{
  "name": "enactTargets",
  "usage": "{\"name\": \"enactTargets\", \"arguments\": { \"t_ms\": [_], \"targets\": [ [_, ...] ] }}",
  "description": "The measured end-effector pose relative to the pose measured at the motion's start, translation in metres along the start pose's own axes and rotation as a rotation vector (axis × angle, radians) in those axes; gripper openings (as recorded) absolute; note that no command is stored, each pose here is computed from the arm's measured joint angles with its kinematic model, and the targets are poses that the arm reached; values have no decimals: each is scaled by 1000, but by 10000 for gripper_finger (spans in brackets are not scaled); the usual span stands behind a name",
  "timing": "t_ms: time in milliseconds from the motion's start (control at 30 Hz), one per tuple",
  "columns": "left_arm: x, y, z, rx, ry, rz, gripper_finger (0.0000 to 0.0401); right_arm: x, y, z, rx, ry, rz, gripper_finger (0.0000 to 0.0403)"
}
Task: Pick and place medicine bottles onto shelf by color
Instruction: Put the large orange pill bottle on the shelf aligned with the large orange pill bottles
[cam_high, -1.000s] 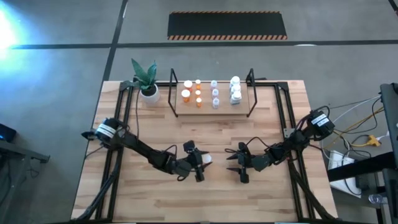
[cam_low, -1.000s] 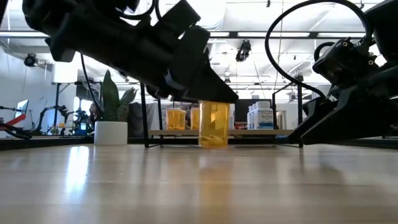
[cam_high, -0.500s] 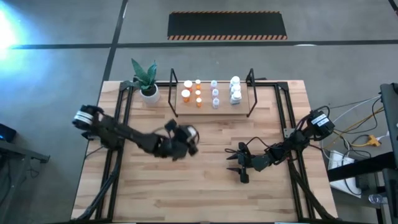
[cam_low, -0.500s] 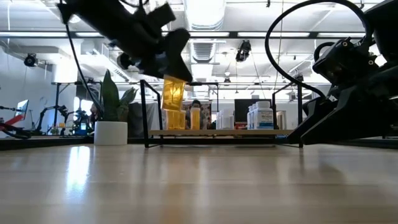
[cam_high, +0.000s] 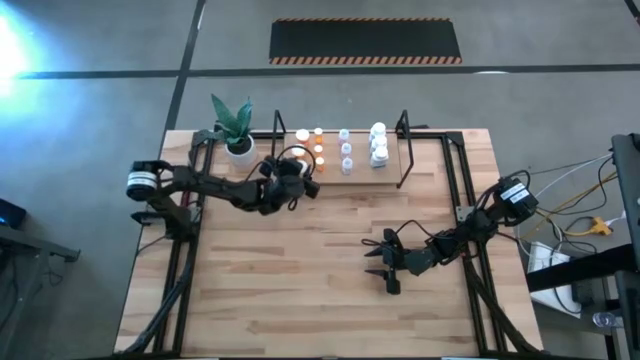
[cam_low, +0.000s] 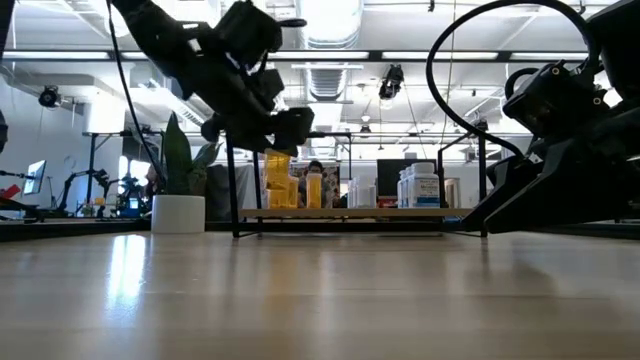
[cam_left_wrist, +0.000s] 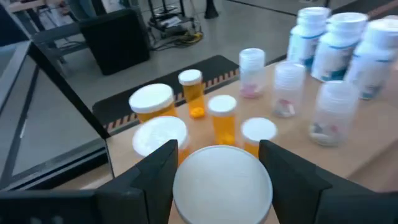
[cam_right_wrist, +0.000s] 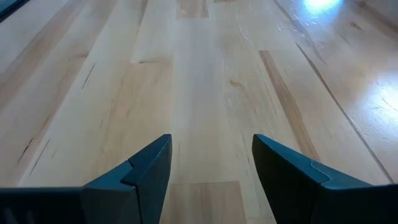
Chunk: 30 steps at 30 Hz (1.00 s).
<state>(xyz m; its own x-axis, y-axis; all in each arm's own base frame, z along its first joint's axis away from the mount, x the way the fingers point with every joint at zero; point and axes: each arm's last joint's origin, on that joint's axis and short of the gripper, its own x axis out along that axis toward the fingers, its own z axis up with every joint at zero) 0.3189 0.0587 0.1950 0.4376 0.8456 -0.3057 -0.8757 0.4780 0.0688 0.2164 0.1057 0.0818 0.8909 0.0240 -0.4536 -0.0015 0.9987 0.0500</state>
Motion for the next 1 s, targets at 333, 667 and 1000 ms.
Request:
{"name": "enactTargets", "arguments": {
  "t_ms": [333, 667, 1000],
  "targets": [
    [16, -1, -6, -14, -14, 40, 205, 0, 0, 0, -3, 2, 0, 215],
    [13, -9, 5, 10, -26, -6, 209, 0, 0, 0, -2, 1, 0, 215],
    [11, -18, 29, -100, -76, -14, 210, 0, 0, 0, -3, 2, -1, 215]
  ]
}}
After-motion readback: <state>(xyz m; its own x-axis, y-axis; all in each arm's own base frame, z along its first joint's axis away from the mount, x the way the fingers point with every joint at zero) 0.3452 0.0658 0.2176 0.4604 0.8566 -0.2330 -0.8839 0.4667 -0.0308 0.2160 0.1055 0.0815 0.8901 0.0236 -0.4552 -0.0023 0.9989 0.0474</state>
